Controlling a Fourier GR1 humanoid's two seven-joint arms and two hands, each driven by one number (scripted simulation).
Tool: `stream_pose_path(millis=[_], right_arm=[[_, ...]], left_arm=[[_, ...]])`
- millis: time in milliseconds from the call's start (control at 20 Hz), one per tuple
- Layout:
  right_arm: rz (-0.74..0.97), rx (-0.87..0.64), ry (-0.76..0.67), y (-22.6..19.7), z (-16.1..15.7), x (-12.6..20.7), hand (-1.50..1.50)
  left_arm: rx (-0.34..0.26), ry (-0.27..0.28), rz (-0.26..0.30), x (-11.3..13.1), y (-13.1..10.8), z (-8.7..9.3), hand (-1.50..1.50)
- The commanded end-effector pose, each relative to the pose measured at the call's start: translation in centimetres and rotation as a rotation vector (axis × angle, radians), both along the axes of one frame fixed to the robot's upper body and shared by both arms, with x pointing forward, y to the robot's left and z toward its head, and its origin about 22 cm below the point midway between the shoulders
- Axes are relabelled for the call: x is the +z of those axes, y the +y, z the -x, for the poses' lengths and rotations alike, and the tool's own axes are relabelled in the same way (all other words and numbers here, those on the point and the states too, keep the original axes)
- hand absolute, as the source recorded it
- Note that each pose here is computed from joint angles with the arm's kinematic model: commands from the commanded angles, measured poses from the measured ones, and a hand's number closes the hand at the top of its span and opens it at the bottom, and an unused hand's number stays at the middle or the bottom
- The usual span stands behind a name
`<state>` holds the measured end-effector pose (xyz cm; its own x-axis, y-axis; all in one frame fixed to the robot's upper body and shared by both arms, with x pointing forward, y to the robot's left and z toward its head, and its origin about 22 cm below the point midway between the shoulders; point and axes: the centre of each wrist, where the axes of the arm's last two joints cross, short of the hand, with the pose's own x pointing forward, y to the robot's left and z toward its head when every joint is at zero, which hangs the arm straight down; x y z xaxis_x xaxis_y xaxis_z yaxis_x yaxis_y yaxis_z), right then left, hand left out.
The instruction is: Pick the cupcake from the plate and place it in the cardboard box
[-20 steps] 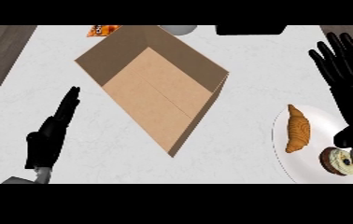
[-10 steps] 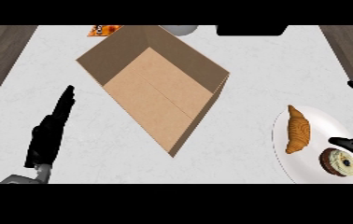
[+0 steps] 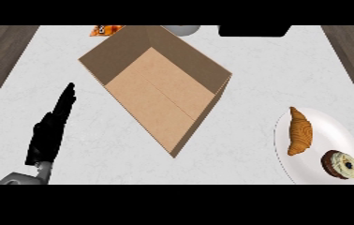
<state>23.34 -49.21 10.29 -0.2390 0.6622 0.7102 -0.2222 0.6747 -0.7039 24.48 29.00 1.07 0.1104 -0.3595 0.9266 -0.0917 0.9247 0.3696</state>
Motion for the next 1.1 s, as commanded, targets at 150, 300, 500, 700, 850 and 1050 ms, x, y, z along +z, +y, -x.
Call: stream_pose_path(millis=[150,300,500,700,850,1050], right_arm=[[0.431,0.155,0.276,0.4,-0.2,3.8,-1.50],[0.474,0.206,0.371,1.2,0.0,2.3,-1.50],[0.512,0.195,0.381,3.7,-0.2,-1.0,-1.50],[0.536,0.157,0.410,4.9,1.0,-0.5,-1.50],[0.539,0.125,0.386,5.0,1.4,-2.6,-1.50],[0.580,0.096,0.412,5.7,2.3,-3.4,-1.50]], left_arm=[[0.002,0.012,-0.006,0.5,0.2,-0.2,0.00],[-0.010,0.015,-0.004,0.6,-0.9,-0.4,0.00],[0.014,0.018,0.002,-1.6,0.7,-0.1,0.00],[0.013,0.017,-0.003,0.5,0.5,0.9,0.00],[0.014,-0.005,-0.009,-1.0,0.7,0.8,0.00],[0.013,0.009,-0.002,0.1,-0.6,1.9,0.00]])
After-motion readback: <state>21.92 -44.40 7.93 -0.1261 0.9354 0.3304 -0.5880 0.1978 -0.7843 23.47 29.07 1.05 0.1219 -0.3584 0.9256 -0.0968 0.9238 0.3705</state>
